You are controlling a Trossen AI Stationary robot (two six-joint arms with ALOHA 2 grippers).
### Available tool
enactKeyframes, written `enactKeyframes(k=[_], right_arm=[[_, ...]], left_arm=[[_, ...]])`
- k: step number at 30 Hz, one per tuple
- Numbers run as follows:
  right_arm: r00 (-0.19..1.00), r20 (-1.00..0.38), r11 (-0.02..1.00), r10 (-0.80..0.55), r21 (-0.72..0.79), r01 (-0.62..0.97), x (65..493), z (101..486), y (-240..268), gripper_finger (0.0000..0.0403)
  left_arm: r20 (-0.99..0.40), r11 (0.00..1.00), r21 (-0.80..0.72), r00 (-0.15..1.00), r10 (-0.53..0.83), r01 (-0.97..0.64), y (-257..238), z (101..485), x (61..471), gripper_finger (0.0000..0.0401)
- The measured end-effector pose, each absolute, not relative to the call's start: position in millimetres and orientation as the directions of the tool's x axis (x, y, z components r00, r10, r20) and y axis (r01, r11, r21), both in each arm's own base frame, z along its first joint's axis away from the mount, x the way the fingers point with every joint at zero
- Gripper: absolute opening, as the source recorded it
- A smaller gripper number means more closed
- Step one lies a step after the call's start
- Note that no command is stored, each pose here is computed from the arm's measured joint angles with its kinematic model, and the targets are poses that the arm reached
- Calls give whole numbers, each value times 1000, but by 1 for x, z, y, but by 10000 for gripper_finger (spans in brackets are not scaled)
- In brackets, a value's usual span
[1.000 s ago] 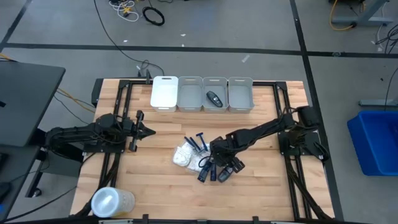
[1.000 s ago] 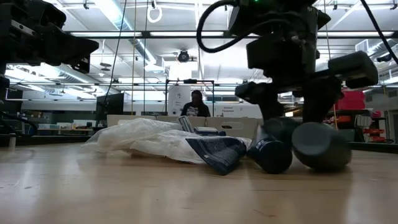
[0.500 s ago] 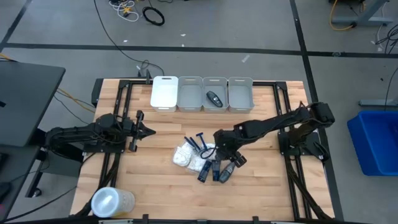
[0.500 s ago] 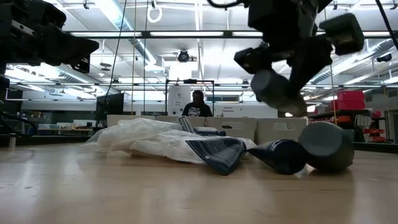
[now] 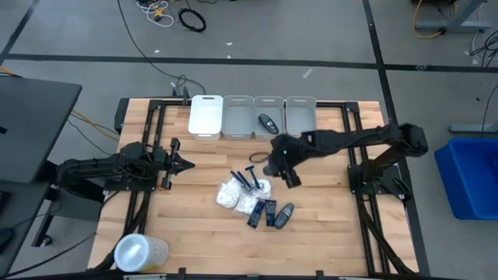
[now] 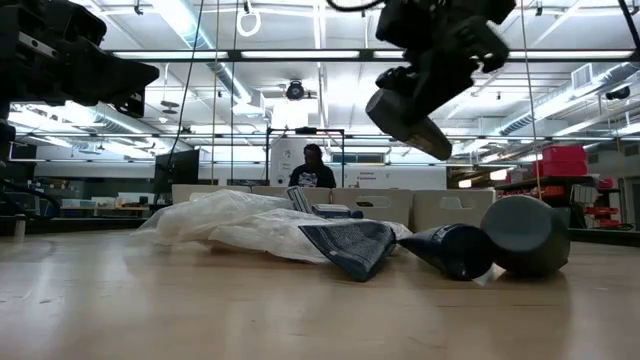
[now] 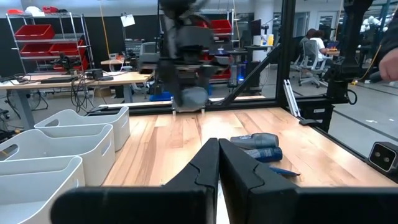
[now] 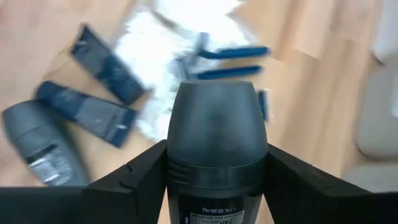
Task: Pick & Place Travel size toiletries
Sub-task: Put the gray deodorant into the middle gray bin
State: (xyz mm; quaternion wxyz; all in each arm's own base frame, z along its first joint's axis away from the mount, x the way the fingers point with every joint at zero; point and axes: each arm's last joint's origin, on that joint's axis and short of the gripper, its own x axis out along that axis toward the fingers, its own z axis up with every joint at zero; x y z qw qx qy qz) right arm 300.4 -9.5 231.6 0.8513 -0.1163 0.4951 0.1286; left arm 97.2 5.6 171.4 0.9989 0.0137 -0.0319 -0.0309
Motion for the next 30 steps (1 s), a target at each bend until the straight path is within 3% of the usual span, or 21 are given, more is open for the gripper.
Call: enactKeyframes(k=[10,15,25,30], right_arm=[[557,-831,995,-3,-57,-80,300,236,-67,216],[613,-787,997,-70,-38,64,299,240,-94,233],[629,-750,951,-203,2,310,287,244,-137,216],[602,-723,892,-340,-46,449,282,247,-155,234]], left_arm=[[63,998,29,996,-63,61,6,171,97,16],[63,998,29,996,-63,61,6,171,97,16],[63,998,29,996,-62,61,6,171,97,16],[63,998,29,996,-62,61,6,171,97,16]])
